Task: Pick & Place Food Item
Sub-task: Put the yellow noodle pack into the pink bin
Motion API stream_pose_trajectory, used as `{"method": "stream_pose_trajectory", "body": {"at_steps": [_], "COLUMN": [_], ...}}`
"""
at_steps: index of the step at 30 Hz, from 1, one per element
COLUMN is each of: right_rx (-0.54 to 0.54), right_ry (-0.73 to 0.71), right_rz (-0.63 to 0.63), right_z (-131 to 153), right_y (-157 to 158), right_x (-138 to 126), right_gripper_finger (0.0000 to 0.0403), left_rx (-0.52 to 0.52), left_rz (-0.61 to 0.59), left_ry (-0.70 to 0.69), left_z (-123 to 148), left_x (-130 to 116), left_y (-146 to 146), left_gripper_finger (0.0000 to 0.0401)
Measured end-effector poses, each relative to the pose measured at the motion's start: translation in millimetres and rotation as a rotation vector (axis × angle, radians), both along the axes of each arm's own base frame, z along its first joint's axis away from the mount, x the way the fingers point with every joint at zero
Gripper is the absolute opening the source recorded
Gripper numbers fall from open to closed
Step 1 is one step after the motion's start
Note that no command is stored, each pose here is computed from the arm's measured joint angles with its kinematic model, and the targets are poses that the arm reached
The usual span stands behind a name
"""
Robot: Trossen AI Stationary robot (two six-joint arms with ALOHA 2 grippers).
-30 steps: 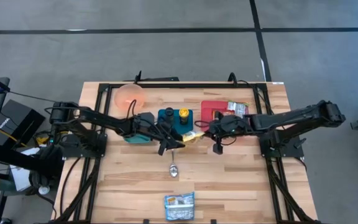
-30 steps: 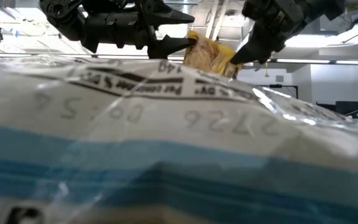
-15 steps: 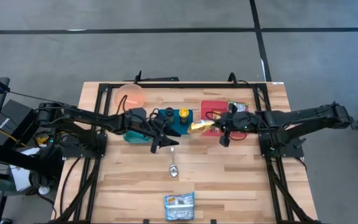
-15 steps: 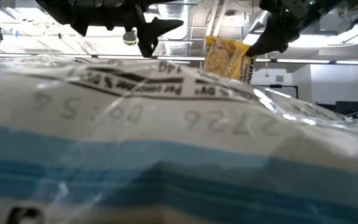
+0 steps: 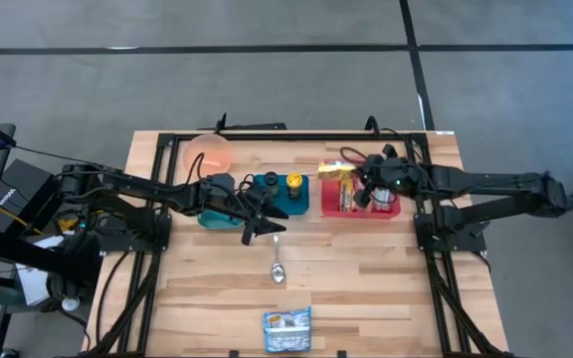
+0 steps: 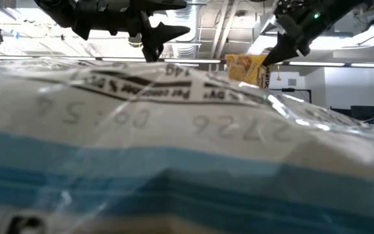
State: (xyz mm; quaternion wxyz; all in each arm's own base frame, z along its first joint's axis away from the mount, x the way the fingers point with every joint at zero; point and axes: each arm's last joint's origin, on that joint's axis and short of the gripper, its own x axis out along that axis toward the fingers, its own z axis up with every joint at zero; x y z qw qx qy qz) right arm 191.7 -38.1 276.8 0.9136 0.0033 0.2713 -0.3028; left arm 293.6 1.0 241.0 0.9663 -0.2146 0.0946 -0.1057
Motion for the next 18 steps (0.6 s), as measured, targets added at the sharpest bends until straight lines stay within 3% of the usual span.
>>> {"method": "stream_pose_trajectory", "body": {"at_steps": [13, 18], "right_rx": [-0.021, 0.027], "right_ry": [0.052, 0.062], "right_rz": [-0.175, -0.138], "right_z": [-2, -4], "right_y": [-39, -45], "right_x": [-13, -16], "right_gripper_finger": [0.0000, 0.0000], "left_rx": [0.000, 0.000], "left_rz": [0.000, 0.000], "left_ry": [-0.001, -0.001], "left_z": [0, 0], "left_x": [0, 0], "left_y": [0, 0], "left_gripper_finger": [0.0199, 0.0199]}}
